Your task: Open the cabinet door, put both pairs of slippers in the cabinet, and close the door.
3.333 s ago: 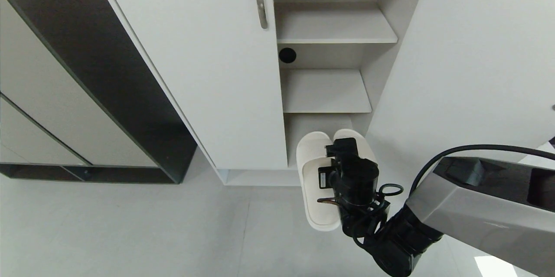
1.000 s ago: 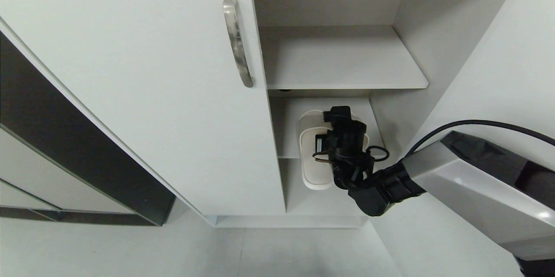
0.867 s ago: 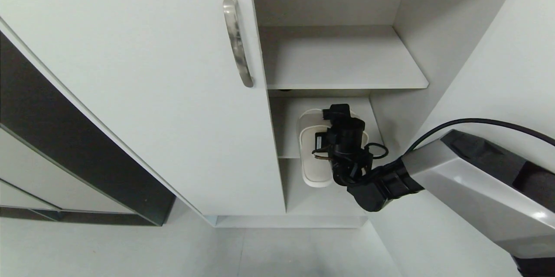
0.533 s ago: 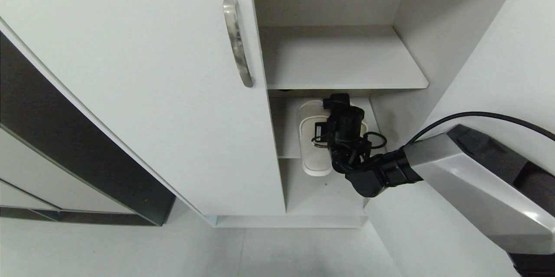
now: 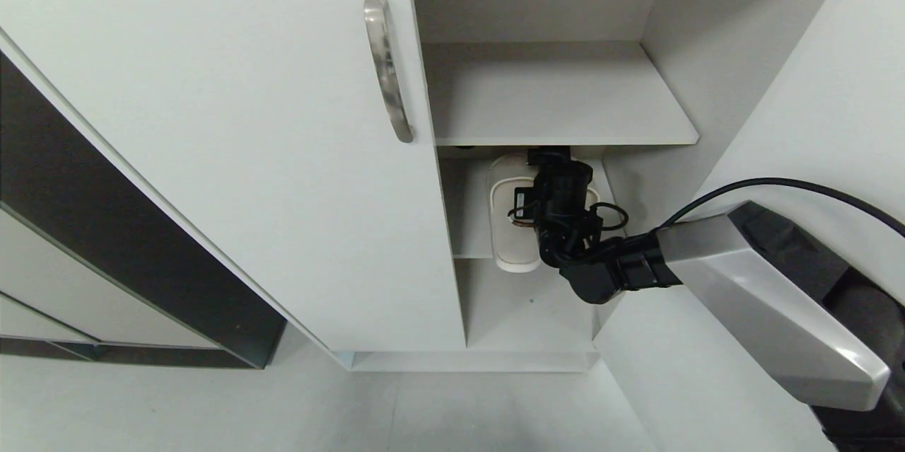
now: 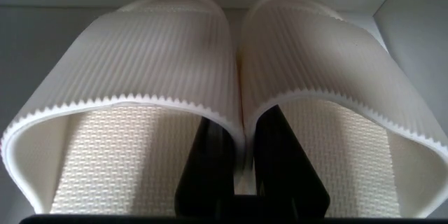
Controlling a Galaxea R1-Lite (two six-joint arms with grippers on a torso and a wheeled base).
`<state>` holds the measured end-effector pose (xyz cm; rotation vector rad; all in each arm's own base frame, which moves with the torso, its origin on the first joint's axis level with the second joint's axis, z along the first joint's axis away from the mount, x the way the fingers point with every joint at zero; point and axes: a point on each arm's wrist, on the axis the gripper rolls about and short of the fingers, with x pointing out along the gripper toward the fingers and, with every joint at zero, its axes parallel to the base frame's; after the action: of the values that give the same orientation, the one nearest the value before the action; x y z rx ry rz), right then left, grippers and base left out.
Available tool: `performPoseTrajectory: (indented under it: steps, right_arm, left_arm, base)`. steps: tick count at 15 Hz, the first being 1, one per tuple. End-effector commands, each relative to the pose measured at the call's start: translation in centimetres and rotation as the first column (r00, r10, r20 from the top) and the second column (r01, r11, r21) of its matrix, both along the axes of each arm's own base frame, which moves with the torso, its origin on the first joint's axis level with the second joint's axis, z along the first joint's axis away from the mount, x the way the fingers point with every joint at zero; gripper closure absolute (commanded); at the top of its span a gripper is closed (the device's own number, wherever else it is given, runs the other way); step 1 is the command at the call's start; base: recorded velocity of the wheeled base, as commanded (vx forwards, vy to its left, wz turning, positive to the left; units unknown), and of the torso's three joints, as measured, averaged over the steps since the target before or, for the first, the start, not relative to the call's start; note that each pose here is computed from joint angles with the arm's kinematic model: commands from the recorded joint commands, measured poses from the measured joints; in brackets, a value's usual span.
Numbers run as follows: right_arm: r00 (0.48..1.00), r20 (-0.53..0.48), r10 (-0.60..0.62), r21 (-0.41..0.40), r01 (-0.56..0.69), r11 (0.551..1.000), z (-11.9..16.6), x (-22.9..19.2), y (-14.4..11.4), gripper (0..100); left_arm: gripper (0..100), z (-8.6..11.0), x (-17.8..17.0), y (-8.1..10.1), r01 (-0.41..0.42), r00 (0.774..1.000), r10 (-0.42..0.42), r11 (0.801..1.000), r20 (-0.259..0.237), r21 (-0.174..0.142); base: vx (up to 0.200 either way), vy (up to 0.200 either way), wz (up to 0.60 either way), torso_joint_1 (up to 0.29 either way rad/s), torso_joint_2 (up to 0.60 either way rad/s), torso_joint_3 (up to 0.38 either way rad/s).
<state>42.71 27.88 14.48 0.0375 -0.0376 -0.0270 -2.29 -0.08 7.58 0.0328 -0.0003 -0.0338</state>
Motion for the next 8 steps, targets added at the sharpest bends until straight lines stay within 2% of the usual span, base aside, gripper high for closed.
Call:
performPoseTrajectory:
  steps: [1, 5, 6, 8]
  right_arm:
    - [1.000, -0.008, -0.007, -0.005, 0.006, 1.000, -0.65, 0.37, -0.12, 100]
    - [1.000, -0.010, -0.006, -0.006, 0.006, 1.000, -0.77, 0.38, -0.11, 100]
    - [1.000, -0.010, -0.006, -0.006, 0.006, 1.000, -0.77, 0.38, -0.11, 0]
    - [1.000, -0.013, -0.008, -0.007, 0.008, 1.000, -0.86, 0.37, -0.12, 0]
  left_arm:
    - [100, 0.00, 0.01, 0.00, 0.000, 1.000, 0.000, 1.000, -0.001, -0.001]
    - [100, -0.01, 0.01, 0.00, 0.000, 1.000, 0.000, 1.000, -0.003, -0.001]
    - [100, 0.00, 0.01, 0.00, 0.000, 1.000, 0.000, 1.000, -0.001, -0.001]
    - [100, -0.01, 0.01, 0.00, 0.000, 1.000, 0.000, 1.000, -0.003, -0.001]
  base:
    - [0.000, 0.000, 0.00, 0.000, 0.00, 0.000]
    - [0.000, 0.000, 0.00, 0.000, 0.00, 0.000]
    - [0.000, 0.000, 0.00, 0.000, 0.00, 0.000]
    - [0.000, 0.000, 0.00, 0.000, 0.00, 0.000]
